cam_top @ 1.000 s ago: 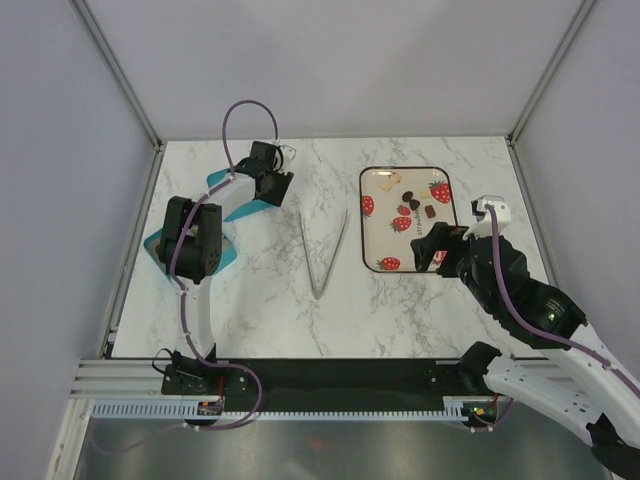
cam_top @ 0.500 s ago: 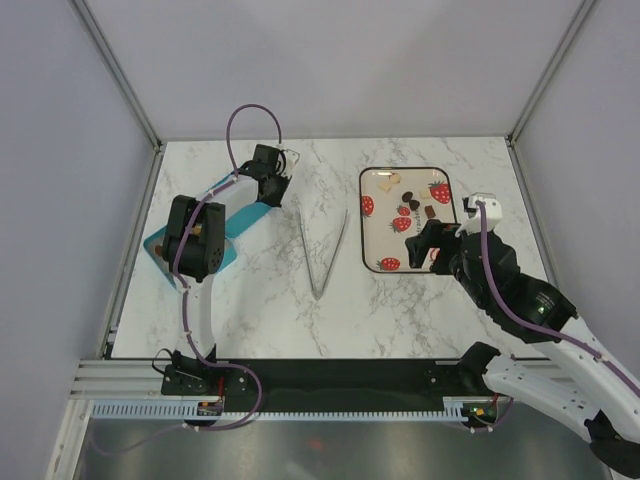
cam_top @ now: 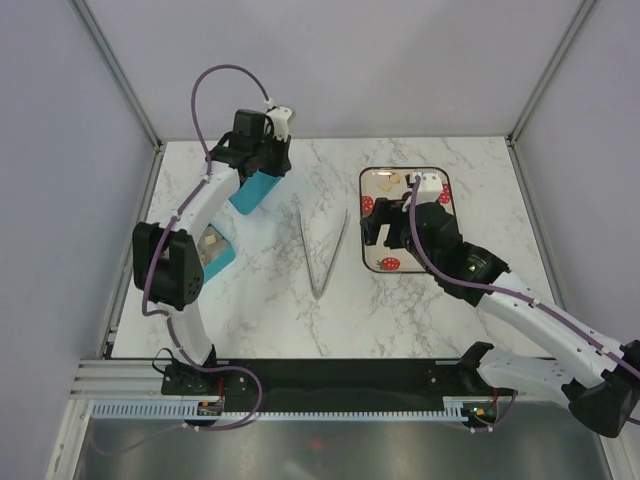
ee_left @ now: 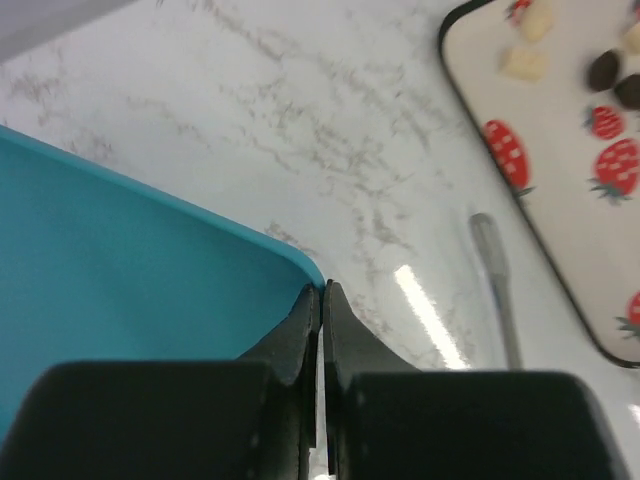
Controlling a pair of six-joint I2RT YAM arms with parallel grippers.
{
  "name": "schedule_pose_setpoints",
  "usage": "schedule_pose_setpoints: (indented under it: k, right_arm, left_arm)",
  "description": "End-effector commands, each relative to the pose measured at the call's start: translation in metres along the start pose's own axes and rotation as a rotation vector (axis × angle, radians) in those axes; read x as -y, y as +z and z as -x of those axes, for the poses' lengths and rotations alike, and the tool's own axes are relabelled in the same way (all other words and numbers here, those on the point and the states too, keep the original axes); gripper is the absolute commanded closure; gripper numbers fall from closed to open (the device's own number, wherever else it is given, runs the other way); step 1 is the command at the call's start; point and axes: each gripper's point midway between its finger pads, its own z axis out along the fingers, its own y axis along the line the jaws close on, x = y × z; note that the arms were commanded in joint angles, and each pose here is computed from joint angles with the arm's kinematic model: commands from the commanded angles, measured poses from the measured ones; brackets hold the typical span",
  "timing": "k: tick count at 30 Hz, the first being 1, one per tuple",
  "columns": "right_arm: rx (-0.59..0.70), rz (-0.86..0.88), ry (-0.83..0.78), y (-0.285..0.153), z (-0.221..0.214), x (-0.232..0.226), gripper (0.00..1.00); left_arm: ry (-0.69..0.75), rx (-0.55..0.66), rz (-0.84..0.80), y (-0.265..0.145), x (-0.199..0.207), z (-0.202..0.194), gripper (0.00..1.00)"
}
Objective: Pack the chocolate
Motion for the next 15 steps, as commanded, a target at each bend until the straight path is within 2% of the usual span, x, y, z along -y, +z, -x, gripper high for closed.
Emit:
schedule_pose_setpoints:
  k: [1,3,6,11,12,15]
  right_arm:
    - [0.212,0.248,-0.034,-0.009,0.071,-0.059,0.07]
    - [0.25,0.294,-0.135,-0.004,0.075,-0.068,0.06]
    - [0.246,0.296,-0.135,0.004,0.077,-0.074,0.06]
    - [0.307,0.554,-0.215,-0.009,0.078,-0.116,0.06]
    - [0.32,0.593,-0.258,-0.013,0.079,-0.123,0.06]
    - [0.333,0.667,-0.536,-0.019,0.069,-0.128,0.06]
  left_arm:
    - [-0.08,0.188,-0.164,-0.066,0.041,0.07,0.98]
    - [-0.104,0.22,-0.278,-0.091,0.065,0.079,0.98]
    - [-0.144,0.246,-0.43,-0.125,0.096,0.087,0.98]
    - [-0.199,0.287,-0.653,-0.173,0.136,0.09,0.98]
    - [-0.19,0.313,-0.672,-0.186,0.139,0.095,0.98]
    - [-0.171,0.326,-0.732,-0.212,0.151,0.092,0.98]
